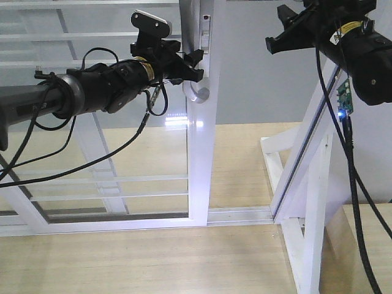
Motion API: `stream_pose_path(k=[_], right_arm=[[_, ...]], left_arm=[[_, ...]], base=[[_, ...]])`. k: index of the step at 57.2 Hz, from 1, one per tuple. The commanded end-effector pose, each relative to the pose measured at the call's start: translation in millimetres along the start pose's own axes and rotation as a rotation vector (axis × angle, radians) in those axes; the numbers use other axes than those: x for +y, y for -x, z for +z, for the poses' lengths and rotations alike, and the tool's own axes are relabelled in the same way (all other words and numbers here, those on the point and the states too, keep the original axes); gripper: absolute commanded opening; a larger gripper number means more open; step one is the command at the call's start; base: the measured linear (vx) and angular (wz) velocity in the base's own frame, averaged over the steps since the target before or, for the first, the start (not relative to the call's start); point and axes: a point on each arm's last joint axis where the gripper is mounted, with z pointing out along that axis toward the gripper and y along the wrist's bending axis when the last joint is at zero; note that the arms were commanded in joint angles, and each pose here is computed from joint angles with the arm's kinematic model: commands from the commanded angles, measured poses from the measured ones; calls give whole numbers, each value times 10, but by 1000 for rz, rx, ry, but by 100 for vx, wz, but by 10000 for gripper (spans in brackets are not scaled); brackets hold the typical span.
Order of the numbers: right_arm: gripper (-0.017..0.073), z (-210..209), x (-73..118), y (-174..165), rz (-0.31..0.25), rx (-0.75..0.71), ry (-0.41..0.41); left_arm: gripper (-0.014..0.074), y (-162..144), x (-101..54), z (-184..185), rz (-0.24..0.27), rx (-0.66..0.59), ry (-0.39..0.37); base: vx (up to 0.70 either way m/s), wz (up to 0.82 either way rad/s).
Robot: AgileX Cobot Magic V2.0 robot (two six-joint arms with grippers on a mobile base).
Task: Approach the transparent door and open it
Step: 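Move the left gripper to the grey handle and grasp it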
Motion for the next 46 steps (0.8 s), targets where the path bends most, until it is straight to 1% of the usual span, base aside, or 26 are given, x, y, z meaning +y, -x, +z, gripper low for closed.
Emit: stream_pose_path(k=[1,13,29,37,46], right_arm=[[368,-112,-112,324,-13,-155,-50],[368,-112,-112,324,-11,-155,-50],[368,-112,-112,324,-11,-155,-50],[368,-112,-112,324,-11,-155,-50],[368,-112,-113,324,-10,-155,-51]], left_arm=[[503,508,-36,-101,-4,-169,-16],[498,477,-13,-85,-14,-123,7],[421,445,22,-96,-26,-61,42],[386,481,30,-125,-31,-49,56],[372,576,37,-189,-18,-42,71]], base=[[0,0],[0,0],[0,0],[0,0],[0,0]])
